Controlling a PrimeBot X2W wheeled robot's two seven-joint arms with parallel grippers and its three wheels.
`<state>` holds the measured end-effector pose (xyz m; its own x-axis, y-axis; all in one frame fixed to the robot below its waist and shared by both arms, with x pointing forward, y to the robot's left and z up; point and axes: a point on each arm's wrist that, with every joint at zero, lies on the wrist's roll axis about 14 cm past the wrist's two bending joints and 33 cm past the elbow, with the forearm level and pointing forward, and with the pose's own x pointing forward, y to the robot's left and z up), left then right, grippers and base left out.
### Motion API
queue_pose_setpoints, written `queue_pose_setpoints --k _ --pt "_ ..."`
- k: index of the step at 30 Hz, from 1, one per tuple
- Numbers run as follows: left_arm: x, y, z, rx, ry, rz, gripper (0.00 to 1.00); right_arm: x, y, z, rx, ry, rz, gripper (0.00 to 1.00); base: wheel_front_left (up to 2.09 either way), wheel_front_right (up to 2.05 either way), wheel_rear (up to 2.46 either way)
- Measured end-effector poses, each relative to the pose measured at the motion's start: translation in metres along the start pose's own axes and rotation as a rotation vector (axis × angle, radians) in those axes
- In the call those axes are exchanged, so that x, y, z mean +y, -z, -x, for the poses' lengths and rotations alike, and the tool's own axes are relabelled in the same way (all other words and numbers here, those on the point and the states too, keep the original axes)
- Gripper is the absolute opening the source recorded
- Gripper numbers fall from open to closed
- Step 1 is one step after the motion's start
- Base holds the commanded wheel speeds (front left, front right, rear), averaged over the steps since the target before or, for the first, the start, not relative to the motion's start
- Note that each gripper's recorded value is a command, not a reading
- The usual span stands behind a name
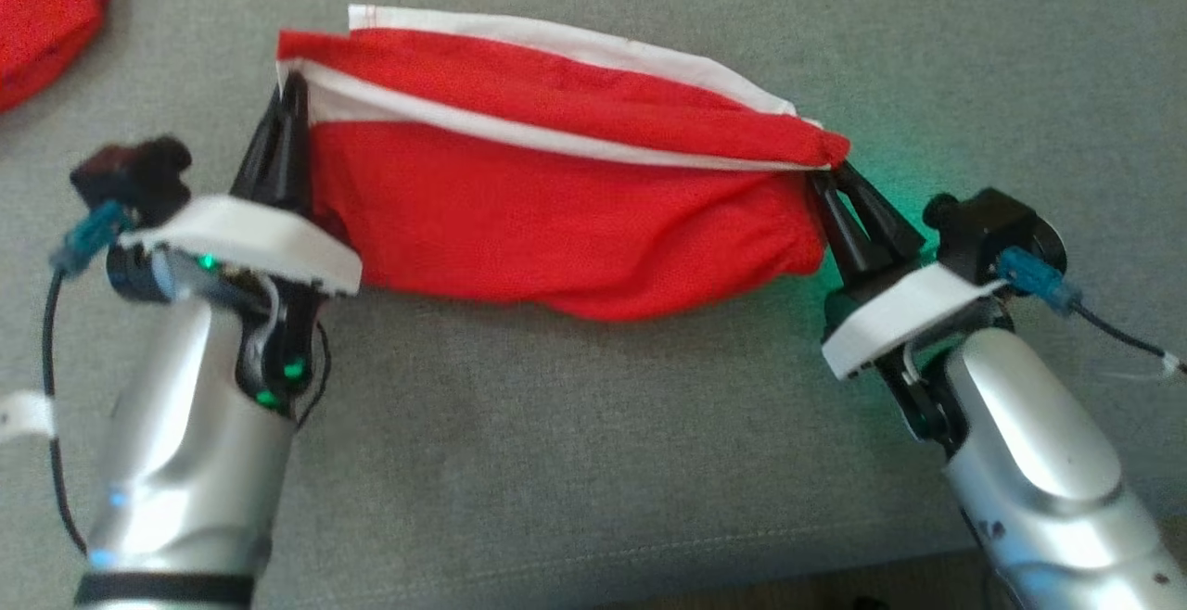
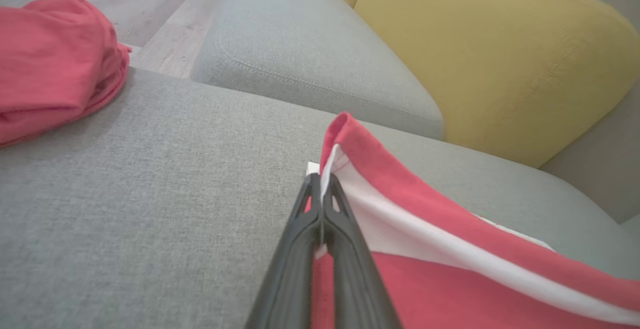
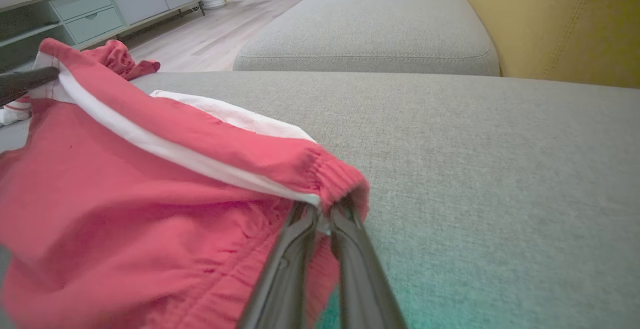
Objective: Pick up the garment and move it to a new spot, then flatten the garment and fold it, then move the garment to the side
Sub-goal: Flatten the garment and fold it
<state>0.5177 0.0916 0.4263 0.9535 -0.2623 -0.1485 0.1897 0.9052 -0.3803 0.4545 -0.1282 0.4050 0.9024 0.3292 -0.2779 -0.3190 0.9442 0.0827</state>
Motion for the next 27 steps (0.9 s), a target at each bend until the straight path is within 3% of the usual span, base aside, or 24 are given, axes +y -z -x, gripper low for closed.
queue_pose_setpoints --k 7,16,18,19,20,21,22,23,24,27 --pt "0.008 0.021 -0.025 0.080 -0.008 -0.041 0.00 -0.003 0.009 -0.016 0.023 0.007 -0.008 0.00 0.00 0.00 0.00" --pt "0.001 0.033 -0.043 0.131 0.006 -0.052 0.30 -0.010 0.008 -0.026 0.022 0.024 0.007 0.00 0.00 0.00 0.00" --pt "0.002 0.036 -0.043 0.143 0.006 -0.056 0.42 -0.010 0.008 -0.027 0.020 0.026 0.008 0.00 0.00 0.00 0.00" --pt "0.003 0.037 -0.043 0.143 0.003 -0.058 0.60 -0.010 0.008 -0.028 0.020 0.026 0.010 0.00 0.00 0.00 0.00" --pt "0.004 0.037 -0.044 0.137 -0.001 -0.059 0.94 -0.010 0.007 -0.029 0.016 0.028 0.007 0.01 0.00 0.00 0.00" --pt "0.005 0.036 -0.044 0.134 -0.004 -0.060 1.00 -0.010 0.007 -0.029 0.014 0.032 0.004 0.28 0.00 0.00 0.00" --pt "0.006 0.036 -0.045 0.133 -0.007 -0.062 1.00 -0.011 0.007 -0.029 0.015 0.037 0.006 0.52 0.00 0.00 0.00" --pt "0.006 0.035 -0.045 0.130 -0.009 -0.063 1.00 -0.013 0.007 -0.029 0.013 0.042 0.008 0.92 0.00 0.00 0.00" --pt "0.006 0.033 -0.045 0.128 -0.010 -0.064 1.00 -0.014 0.006 -0.029 0.012 0.046 0.010 1.00 0.00 0.00 0.00" --pt "0.005 0.029 -0.046 0.115 -0.007 -0.066 1.00 -0.018 0.002 -0.028 -0.003 0.061 0.011 1.00 0.00 0.00 0.00"
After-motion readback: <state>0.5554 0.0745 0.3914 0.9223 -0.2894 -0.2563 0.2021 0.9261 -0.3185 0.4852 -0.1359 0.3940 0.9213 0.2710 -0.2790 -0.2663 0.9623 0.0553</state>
